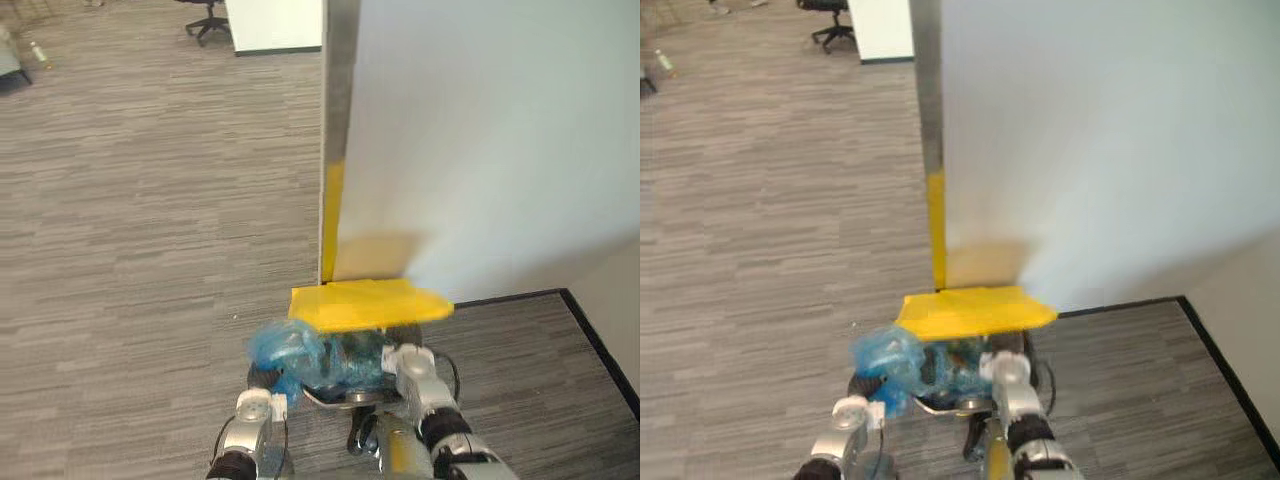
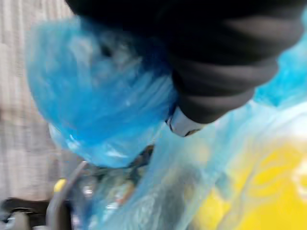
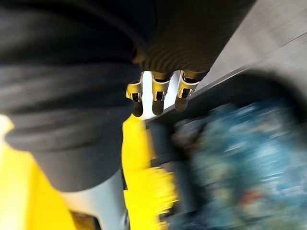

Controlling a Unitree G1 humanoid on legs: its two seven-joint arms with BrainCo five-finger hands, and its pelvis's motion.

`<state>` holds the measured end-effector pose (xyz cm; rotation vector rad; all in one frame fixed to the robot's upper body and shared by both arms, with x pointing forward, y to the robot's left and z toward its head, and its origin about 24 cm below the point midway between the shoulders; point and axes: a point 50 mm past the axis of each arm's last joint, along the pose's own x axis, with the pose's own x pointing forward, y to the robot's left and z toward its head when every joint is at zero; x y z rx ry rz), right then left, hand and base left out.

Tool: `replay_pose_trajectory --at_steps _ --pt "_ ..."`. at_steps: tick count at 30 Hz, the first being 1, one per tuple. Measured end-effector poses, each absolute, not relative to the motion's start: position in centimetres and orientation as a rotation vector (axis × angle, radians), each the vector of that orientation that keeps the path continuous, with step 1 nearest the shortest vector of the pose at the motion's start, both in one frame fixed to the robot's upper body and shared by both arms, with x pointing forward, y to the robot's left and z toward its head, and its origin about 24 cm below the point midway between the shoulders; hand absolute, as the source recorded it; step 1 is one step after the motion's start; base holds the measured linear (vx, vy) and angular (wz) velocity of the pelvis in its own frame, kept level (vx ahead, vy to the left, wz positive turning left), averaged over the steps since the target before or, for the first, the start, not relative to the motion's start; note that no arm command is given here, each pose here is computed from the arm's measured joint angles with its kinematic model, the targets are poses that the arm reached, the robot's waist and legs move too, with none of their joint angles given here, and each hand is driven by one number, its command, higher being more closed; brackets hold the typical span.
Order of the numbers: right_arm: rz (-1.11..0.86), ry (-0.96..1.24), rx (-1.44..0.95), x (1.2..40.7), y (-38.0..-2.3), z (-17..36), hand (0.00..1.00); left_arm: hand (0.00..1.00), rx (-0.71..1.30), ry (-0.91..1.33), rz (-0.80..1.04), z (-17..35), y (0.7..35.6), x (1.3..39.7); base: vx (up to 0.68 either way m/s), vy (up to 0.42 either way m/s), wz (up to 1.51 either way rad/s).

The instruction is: Gather rubbish on tea table into small bin, then transfer packed bag to large trash can.

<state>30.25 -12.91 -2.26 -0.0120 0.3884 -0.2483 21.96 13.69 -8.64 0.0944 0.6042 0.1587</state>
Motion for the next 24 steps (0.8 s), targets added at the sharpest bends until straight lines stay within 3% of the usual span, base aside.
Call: replay_pose_trajectory --at_steps 8,11,18,24 --pt "-0.273 0.094 0.036 35.9 -13.4 7.0 0.00 1.00 0.039 0.364 0.059 -4.0 11.1 24.6 -0.10 -0.034 0.14" --pt "-0.298 -0.007 0.037 37.5 -13.9 10.7 0.00 1.00 -0.006 0.215 -0.053 -0.4 8.3 26.4 -0.02 -0.022 0.14" --pt "-0.316 -0.068 0.104 38.8 -13.9 14.3 0.00 1.00 -0.089 -0.057 -0.234 6.3 4.0 27.6 -0.01 0.001 0.05" --pt "-0.321 -0.106 0.124 39.7 -13.9 16.6 0.00 1.00 -0.124 -0.183 -0.311 9.0 2.4 27.0 -0.01 0.003 -0.06"
